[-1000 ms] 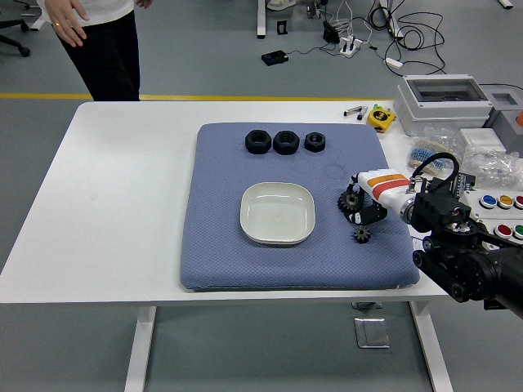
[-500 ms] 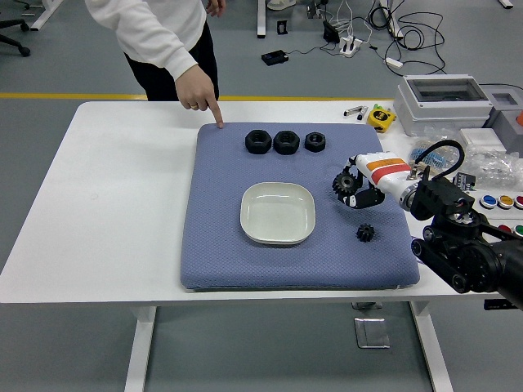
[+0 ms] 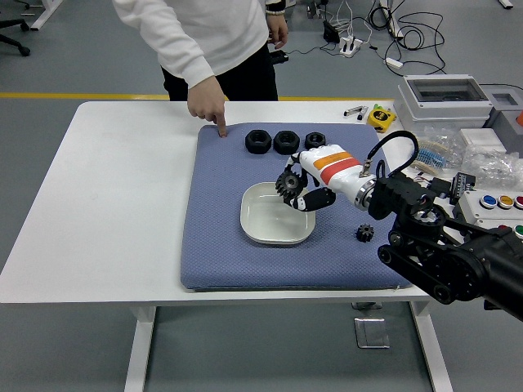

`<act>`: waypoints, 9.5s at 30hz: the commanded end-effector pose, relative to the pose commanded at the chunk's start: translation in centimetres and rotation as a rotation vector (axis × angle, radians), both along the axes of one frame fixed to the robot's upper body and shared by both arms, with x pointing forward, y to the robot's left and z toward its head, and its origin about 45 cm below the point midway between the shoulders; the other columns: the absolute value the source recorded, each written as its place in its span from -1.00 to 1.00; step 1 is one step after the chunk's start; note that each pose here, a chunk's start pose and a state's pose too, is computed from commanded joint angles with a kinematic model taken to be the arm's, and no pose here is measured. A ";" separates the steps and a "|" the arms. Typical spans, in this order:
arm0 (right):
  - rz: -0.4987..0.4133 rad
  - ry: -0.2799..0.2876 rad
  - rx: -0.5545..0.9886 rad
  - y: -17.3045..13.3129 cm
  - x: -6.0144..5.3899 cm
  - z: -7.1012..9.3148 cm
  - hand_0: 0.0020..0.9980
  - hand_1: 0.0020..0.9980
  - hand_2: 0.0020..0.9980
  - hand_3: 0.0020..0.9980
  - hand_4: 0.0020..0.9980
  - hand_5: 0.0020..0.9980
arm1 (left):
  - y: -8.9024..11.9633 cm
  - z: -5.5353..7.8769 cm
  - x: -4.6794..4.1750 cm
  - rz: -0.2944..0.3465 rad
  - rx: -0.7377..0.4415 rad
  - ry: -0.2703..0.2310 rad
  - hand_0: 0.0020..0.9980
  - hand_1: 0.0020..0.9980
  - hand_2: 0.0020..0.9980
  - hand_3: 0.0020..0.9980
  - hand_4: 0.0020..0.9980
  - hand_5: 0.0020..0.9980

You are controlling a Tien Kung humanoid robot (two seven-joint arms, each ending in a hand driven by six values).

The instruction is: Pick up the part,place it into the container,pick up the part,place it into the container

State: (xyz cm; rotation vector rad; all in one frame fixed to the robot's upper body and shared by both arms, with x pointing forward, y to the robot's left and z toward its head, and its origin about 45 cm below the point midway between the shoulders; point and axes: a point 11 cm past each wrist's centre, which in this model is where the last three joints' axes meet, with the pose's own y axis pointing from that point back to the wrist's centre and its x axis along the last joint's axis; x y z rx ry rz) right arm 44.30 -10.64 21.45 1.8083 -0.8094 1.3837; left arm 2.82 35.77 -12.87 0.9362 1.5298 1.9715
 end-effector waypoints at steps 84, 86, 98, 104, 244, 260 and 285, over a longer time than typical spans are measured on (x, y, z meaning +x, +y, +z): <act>-0.244 0.256 -0.156 -11.5 -0.5 -1.0 -0.43 0.03 0.29 0.47 1.00 -0.26 | 0.6 0.1 -0.65 -0.030 0.023 0.026 0.21 0.28 0.58 0.40 0.41 0.25; -0.237 0.264 -0.166 -11.4 -0.8 -1.2 -0.43 0.03 0.29 0.47 1.00 -0.26 | 0.6 0.1 -0.63 -0.030 0.023 0.026 0.21 0.28 0.58 0.40 0.41 0.25; -0.286 0.242 -0.254 -13.1 -0.3 -2.5 -0.54 -0.10 0.09 0.16 0.95 -0.33 | 0.5 0.1 -0.52 -0.032 0.020 0.026 0.21 0.28 0.58 0.40 0.39 0.24; -0.287 0.258 -0.254 -13.0 -0.6 -3.4 -0.60 -0.16 0.02 0.05 0.88 -0.35 | 0.5 0.1 -0.43 -0.034 0.020 0.025 0.21 0.28 0.57 0.40 0.39 0.24; -0.341 0.294 0.122 -7.5 1.4 -5.1 -0.34 0.00 0.21 0.53 0.83 -0.50 | 1.0 0.3 0.52 -0.105 0.027 0.036 0.19 0.25 0.54 0.38 0.37 0.24; -0.362 0.264 0.208 -7.9 1.2 -6.4 -0.53 -0.21 -0.09 0.02 0.35 -0.55 | 1.1 0.4 0.91 -0.115 0.031 0.032 0.19 0.24 0.54 0.38 0.37 0.24; -0.400 0.177 0.281 -9.6 1.6 -5.2 -0.79 -0.51 -0.32 -0.05 0.05 -0.33 | 1.1 0.4 1.03 -0.115 0.031 0.027 0.19 0.24 0.54 0.38 0.37 0.23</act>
